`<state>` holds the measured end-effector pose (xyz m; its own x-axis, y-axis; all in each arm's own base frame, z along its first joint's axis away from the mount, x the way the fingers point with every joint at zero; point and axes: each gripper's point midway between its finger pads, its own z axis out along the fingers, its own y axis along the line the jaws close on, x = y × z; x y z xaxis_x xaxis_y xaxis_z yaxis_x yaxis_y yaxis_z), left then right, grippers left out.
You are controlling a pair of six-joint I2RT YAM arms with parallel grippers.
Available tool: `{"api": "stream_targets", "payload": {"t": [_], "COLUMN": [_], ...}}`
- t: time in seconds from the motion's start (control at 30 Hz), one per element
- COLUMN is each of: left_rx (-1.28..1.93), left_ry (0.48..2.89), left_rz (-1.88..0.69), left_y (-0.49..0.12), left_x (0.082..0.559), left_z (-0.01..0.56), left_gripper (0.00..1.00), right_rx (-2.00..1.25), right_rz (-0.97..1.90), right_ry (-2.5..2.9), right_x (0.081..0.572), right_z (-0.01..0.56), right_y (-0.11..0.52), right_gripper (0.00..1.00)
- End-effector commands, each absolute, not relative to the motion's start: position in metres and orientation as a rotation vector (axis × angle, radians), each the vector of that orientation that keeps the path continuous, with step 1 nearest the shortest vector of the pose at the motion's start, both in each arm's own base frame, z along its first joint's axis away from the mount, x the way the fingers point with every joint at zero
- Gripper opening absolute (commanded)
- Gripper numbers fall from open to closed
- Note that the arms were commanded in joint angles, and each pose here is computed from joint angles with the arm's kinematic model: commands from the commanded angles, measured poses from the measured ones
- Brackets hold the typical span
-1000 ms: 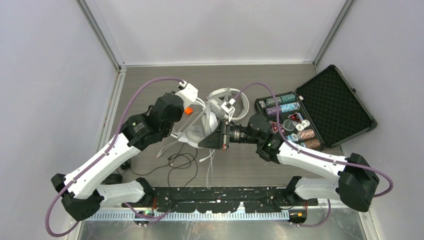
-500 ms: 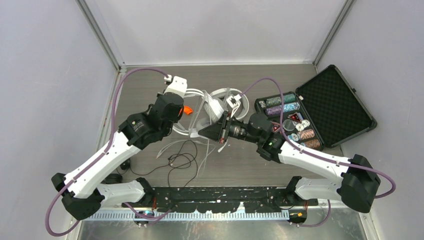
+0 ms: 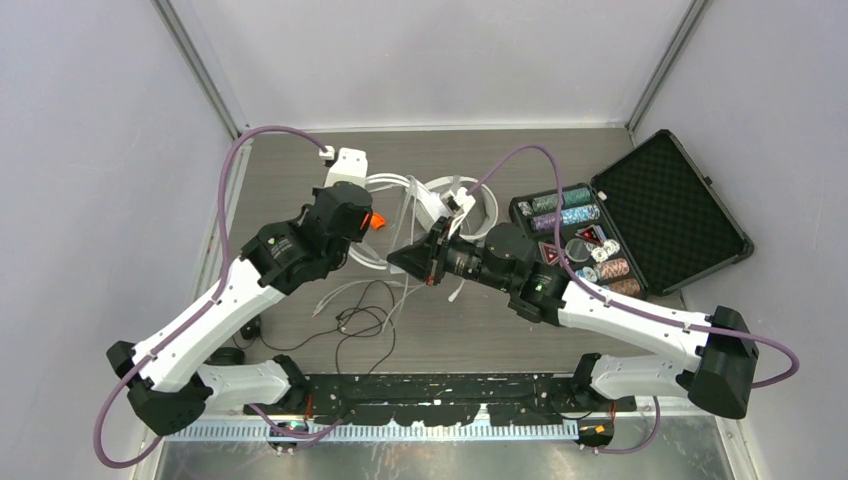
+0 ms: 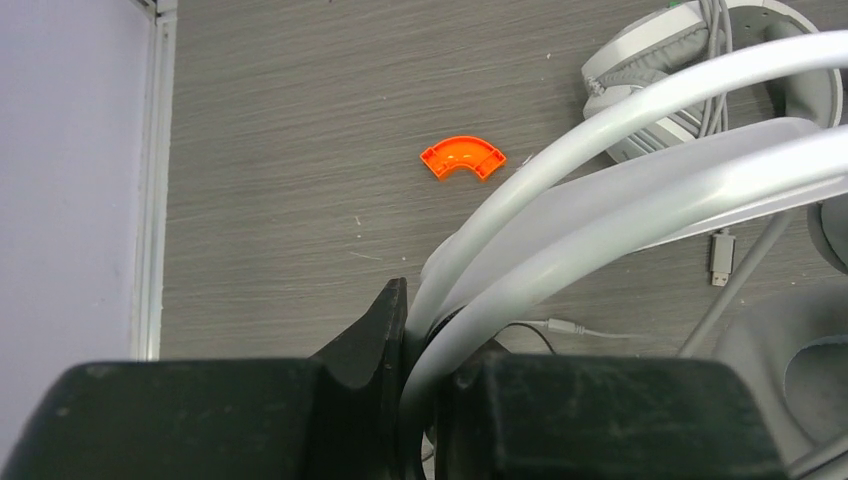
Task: Wrap the headphones
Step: Wrap the headphones cable around the headphones.
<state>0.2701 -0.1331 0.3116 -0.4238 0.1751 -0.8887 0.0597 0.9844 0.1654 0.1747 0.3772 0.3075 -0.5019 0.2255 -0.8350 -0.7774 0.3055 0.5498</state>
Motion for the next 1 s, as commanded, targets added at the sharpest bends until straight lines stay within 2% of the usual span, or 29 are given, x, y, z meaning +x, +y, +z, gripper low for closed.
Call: {"api": "stream_targets", "payload": {"t": [0.0, 0.63, 0.77, 0.97], "left_rx": [-0.144, -0.187, -0.224, -0.254], "left_ry": [1.839, 1.867, 1.861, 1.839], "left_rz": [-0.084, -0.115, -0.186, -0.308], "left_y": [-0.146, -0.160, -0.163, -0.170], "left_x": [0.289, 0.296, 0.293, 0.286], "left_z": [0.362, 0.344, 0.354, 0.378], "left_gripper": [0.00, 0.00, 0.00, 0.00], "right_rx": [-0.618, -0.694, -0.723, -0.759], "right_rz": [1.241, 1.186, 1.120, 1.020], "right_ry": [1.654, 1.657, 1.639, 1.541], "right_x": [0.169, 0.161, 0.166, 0.173], "right_z": [0.305, 0.307, 0.296, 0.298], "right_y": [0.385, 0.393, 0.388, 0.377], "right_gripper": [0.01, 0.01, 0.11, 0.18]}}
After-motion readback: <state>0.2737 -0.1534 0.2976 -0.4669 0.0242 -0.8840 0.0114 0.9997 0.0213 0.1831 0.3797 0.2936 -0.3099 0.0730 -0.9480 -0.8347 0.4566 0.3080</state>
